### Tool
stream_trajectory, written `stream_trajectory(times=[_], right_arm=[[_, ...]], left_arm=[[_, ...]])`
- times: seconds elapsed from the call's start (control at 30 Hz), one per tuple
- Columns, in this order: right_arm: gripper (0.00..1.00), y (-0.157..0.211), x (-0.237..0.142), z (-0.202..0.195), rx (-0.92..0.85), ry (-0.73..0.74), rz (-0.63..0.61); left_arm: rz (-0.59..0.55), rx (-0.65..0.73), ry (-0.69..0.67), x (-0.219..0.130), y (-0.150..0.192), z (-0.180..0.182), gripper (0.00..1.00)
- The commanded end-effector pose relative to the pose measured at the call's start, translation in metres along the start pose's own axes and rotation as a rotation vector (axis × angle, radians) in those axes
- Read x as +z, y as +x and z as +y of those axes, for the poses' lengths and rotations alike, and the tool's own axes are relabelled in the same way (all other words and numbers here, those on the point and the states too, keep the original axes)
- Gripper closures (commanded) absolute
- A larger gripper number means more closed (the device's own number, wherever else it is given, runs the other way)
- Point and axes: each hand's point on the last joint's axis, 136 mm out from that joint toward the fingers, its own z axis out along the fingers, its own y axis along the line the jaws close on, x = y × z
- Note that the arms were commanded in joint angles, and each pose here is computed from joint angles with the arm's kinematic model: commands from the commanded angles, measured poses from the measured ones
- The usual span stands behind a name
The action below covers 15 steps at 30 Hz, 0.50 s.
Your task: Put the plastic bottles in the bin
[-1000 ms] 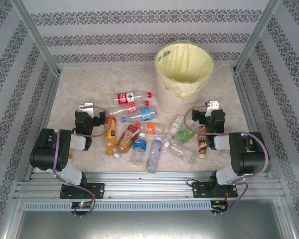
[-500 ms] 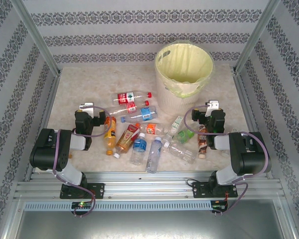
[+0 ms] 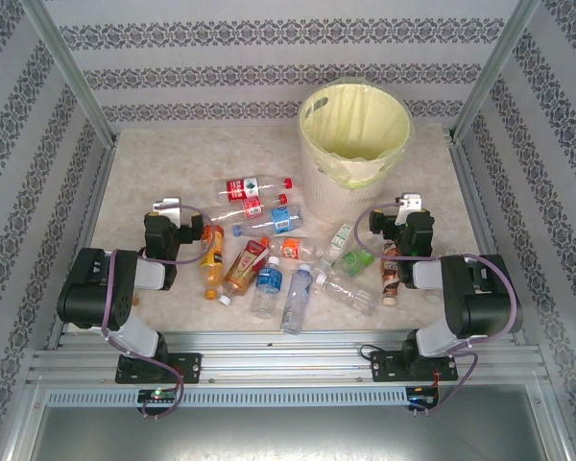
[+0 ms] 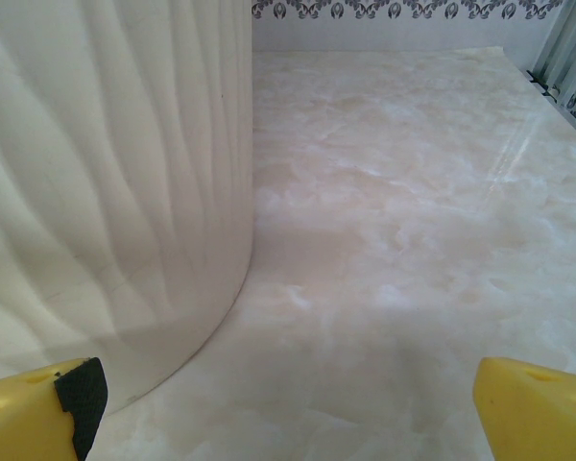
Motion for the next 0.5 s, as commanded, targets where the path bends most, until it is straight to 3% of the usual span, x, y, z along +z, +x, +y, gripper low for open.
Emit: stream_trajectory(times=[0.0,0.33,0.47], right_arm=[[0.02,-0.016,-0.004,0.007,-0.007,-0.034,-0.054],[0.02,-0.04,-0.042,0.009,0.029,-0.033,-0.068],[0.02,-0.041,-0.061,0.007,0.052,0.026,-0.006]], left_arm=[[-0.023,-0.015,-0.017,-0.003,-0.006,0.003,0.0],[-0.068,-0.013,-0.046,-0.034,-0.047,0.007,0.0],[-0.087,-0.043,-0.029,-0.05,-0.078,-0.001,0.0]])
